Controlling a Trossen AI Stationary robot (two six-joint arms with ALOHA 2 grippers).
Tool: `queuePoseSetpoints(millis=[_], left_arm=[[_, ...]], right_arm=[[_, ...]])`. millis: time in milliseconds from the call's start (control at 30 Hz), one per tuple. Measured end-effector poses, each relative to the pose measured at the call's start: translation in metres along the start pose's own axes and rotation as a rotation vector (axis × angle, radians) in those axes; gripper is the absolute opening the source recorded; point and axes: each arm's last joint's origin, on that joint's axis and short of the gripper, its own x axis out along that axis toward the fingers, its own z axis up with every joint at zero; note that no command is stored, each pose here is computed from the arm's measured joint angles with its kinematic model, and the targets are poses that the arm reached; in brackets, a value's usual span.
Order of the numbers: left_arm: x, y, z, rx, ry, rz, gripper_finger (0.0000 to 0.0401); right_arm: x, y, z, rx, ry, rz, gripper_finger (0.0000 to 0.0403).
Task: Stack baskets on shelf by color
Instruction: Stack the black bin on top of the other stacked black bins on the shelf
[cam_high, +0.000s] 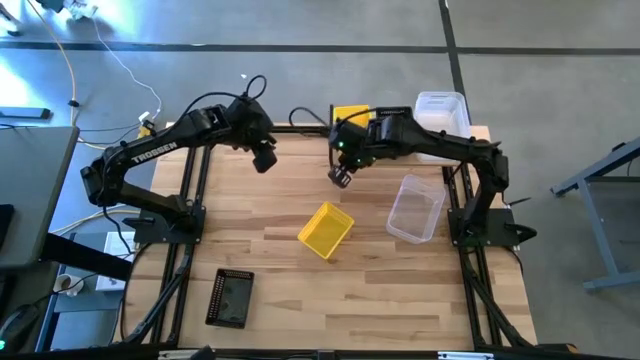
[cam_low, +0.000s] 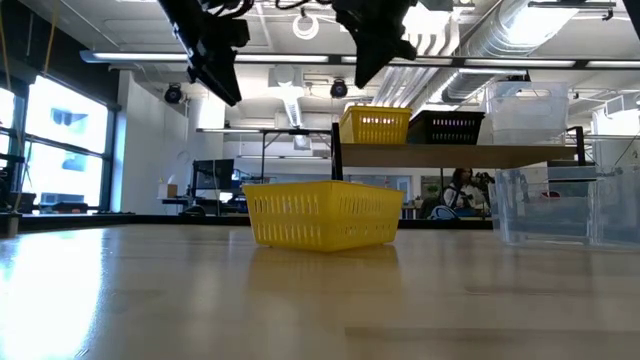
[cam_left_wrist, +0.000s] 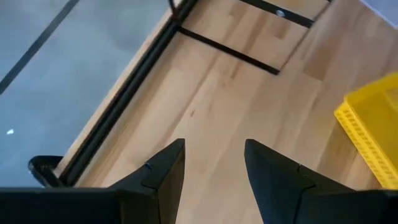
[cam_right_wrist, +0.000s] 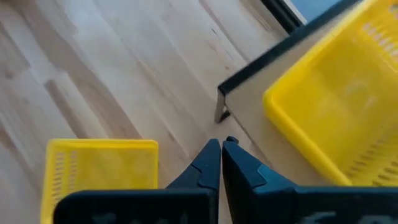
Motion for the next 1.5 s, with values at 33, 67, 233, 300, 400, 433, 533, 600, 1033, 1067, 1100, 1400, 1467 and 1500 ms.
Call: queuePoseSetpoints(millis=[33, 67, 233, 300, 400, 433, 533, 600, 1033, 1067, 1100, 1400, 1467, 1500], left_arm=[[0.0, -0.002, -0.001, 0.008, 0.006, -0.005, 0.0156], [-0.001, -0.004, -0.001, 0.015, 0.01, -0.012, 0.0156], [-0.002, -0.018, -0.006, 0.055, 0.058, -0.059, 0.0156], [-0.003, -0.025, -0.008, 0.074, 0.082, -0.074, 0.0156], [-0.005, -0.035, -0.011, 0.056, 0.11, -0.094, 0.0156], [-0.005, -0.038, -0.013, 0.045, 0.122, -0.1, 0.0156], [-0.007, -0.047, -0.017, 0.011, 0.159, -0.112, 0.0156], [-0.008, -0.052, -0.02, -0.022, 0.19, -0.114, 0.0156], [-0.023, -0.085, -0.046, -0.124, 0.362, 0.02, 0.0156], [-0.024, -0.089, -0.048, -0.131, 0.372, 0.02, 0.0156], [-0.026, -0.094, -0.051, -0.135, 0.384, 0.02, 0.0156], [-0.049, -0.141, -0.076, -0.219, 0.414, -0.009, 0.0156], [-0.055, -0.151, -0.083, -0.261, 0.42, -0.019, 0.0156], [-0.058, -0.156, -0.086, -0.281, 0.423, -0.024, 0.0156]], right_arm=[[0.001, 0.002, -0.004, 0.005, 0.019, -0.023, 0.0004], [0.001, 0.003, -0.007, 0.01, 0.043, -0.044, 0.0004], [-0.003, 0.013, -0.021, 0.025, 0.1, -0.095, 0.0004], [-0.006, 0.016, -0.026, 0.015, 0.114, -0.123, 0.0004], [-0.009, 0.018, -0.033, -0.005, 0.157, -0.143, 0.0004], [-0.01, 0.019, -0.035, -0.017, 0.175, -0.15, 0.0004], [-0.012, 0.02, -0.042, -0.065, 0.222, -0.17, 0.0004], [-0.014, 0.022, -0.046, -0.108, 0.253, -0.177, 0.0004], [-0.063, 0.037, -0.072, -0.306, 0.191, -0.076, 0.0004], [-0.067, 0.039, -0.074, -0.318, 0.183, -0.069, 0.0004], [-0.07, 0.042, -0.076, -0.329, 0.175, -0.062, 0.0004], [-0.085, 0.067, -0.096, -0.408, 0.119, -0.015, 0.0004], [-0.086, 0.069, -0.097, -0.424, 0.117, -0.01, 0.0004], [-0.086, 0.069, -0.098, -0.43, 0.117, -0.009, 0.0004]])
